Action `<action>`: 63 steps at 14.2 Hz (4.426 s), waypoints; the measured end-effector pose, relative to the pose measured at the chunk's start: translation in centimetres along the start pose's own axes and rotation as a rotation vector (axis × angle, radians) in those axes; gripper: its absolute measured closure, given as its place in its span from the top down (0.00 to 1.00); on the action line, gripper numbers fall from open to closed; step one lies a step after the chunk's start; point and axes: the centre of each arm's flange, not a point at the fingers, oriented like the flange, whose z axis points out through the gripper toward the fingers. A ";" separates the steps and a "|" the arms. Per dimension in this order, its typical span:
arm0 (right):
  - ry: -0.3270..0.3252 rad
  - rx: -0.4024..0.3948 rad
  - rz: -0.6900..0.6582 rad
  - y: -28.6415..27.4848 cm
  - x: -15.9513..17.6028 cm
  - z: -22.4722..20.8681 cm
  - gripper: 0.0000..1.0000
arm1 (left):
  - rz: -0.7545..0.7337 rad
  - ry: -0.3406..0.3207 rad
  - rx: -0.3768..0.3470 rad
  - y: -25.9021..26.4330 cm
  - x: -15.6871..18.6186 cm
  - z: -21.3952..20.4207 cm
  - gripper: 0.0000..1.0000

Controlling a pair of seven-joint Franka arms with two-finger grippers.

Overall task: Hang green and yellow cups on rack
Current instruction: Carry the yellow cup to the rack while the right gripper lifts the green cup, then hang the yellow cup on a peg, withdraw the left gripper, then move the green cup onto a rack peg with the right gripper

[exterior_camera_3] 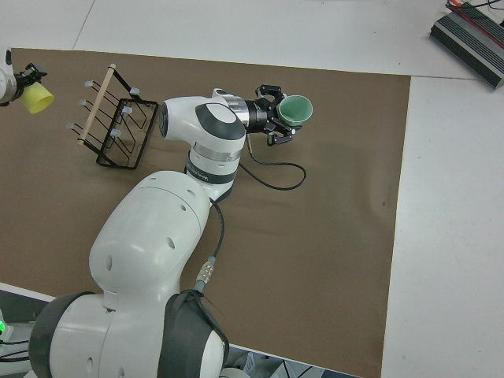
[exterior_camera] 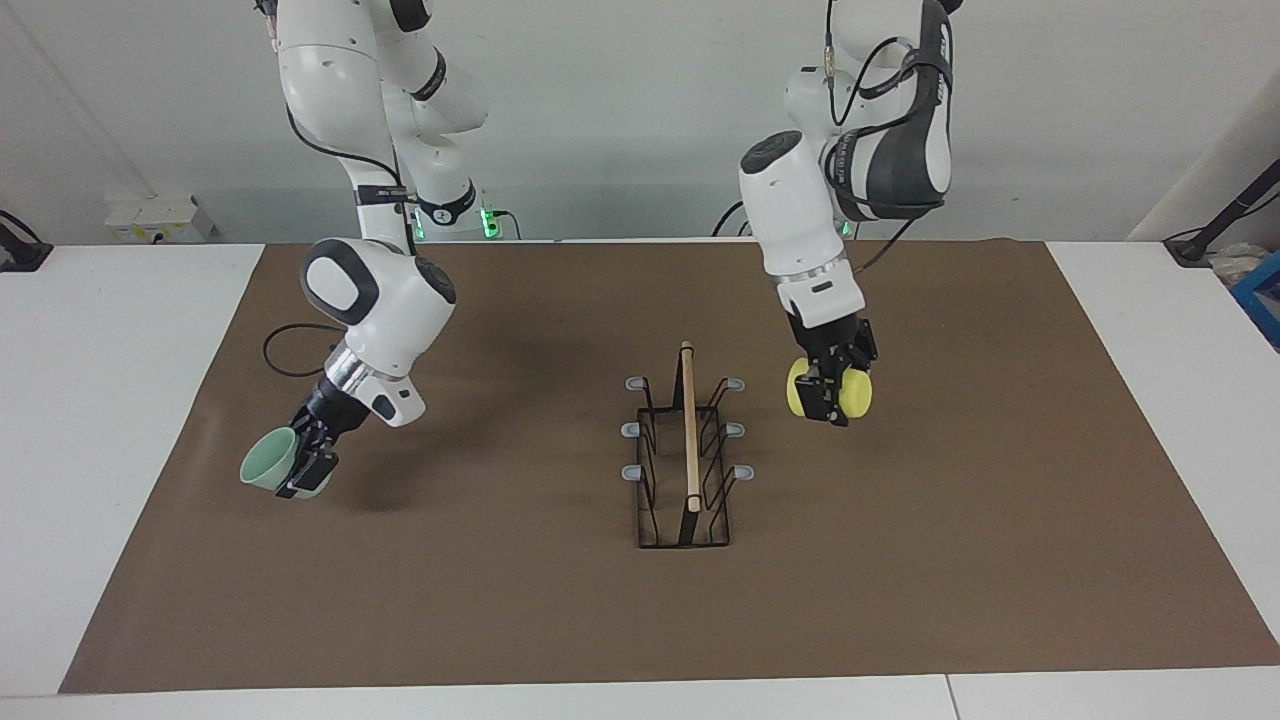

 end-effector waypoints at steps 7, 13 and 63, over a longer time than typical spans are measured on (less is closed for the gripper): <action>0.484 0.205 0.308 1.3 -1.7 -4.7 0.68 | 0.142 0.139 -0.029 0.5 -6.2 -0.4 0.62; 0.829 0.357 0.515 1.4 -4.5 -10.8 0.68 | 0.118 0.174 -0.054 1.6 -10.1 0.3 0.62; 2.055 0.053 1.157 -8.0 25.7 -8.7 0.75 | 0.802 -0.652 -0.235 -21.7 25.9 -0.5 1.00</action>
